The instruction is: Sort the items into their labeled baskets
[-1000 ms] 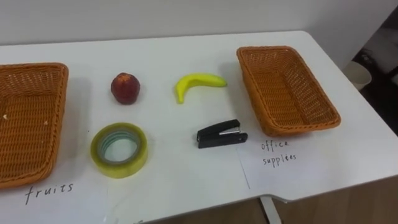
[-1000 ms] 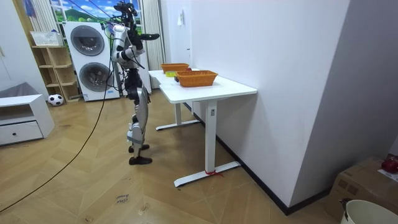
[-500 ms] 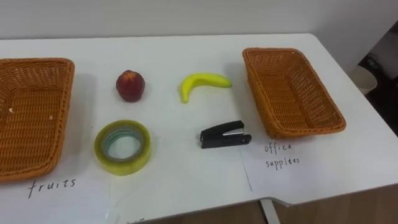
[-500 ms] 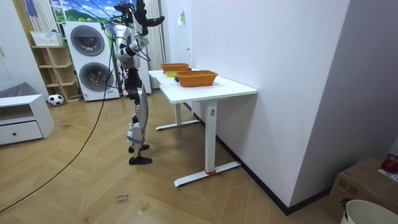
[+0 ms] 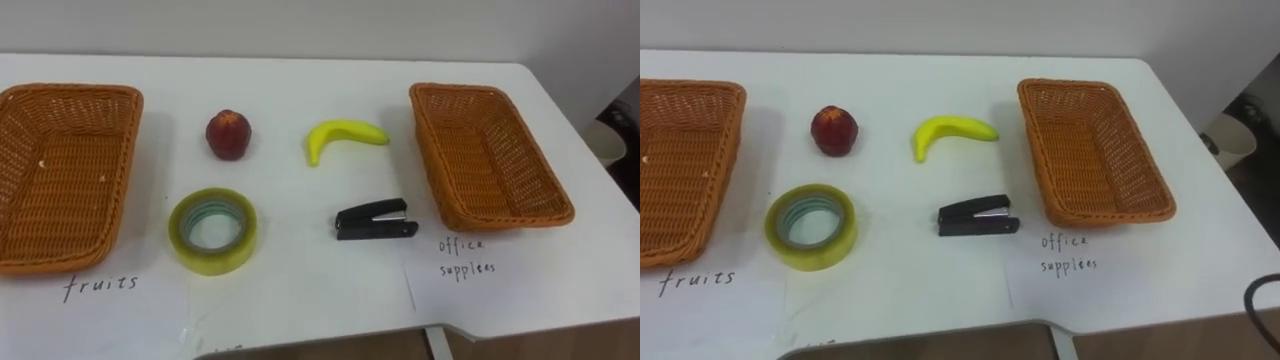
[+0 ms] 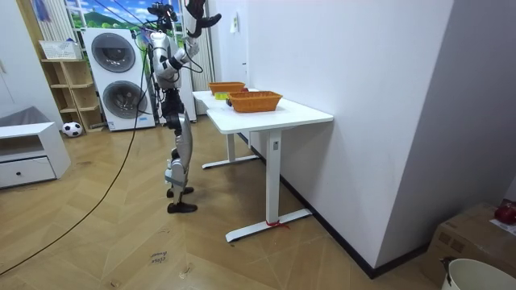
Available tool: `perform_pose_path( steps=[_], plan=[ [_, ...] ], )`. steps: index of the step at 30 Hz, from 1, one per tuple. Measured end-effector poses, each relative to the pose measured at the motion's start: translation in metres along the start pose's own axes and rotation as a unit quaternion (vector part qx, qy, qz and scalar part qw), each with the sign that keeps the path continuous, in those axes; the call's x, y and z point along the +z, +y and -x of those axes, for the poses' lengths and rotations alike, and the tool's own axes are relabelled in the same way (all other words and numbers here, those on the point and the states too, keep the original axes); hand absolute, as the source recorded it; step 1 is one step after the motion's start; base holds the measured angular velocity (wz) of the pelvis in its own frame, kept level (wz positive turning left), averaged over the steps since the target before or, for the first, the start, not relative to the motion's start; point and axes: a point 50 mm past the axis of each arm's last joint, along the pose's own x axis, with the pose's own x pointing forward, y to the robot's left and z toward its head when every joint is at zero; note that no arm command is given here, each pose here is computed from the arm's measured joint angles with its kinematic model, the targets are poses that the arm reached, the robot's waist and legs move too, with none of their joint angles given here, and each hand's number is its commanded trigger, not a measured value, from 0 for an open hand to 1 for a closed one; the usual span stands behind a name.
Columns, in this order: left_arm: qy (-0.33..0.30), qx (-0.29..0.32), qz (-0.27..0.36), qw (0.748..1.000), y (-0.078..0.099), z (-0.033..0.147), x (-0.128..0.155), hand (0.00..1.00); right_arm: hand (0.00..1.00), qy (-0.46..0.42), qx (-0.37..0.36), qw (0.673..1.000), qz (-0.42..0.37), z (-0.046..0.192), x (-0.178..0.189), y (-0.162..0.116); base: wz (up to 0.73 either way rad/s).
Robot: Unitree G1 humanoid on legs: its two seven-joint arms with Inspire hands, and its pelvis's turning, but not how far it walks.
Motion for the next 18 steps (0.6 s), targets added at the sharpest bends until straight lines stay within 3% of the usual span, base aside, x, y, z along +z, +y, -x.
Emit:
perform_pose_path(
  steps=[11,18],
  plan=[
    [-0.005,-0.002,-0.011,1.000,0.002,-0.001,0.003,0.00,0.00,-0.008,0.117,0.993,-0.020,0.005,0.008,0.029,0.03],
    [-0.010,-0.005,-0.032,0.999,0.004,-0.001,0.006,0.00,0.00,-0.068,0.208,0.976,-0.020,0.003,0.027,0.057,0.04]
  ],
)
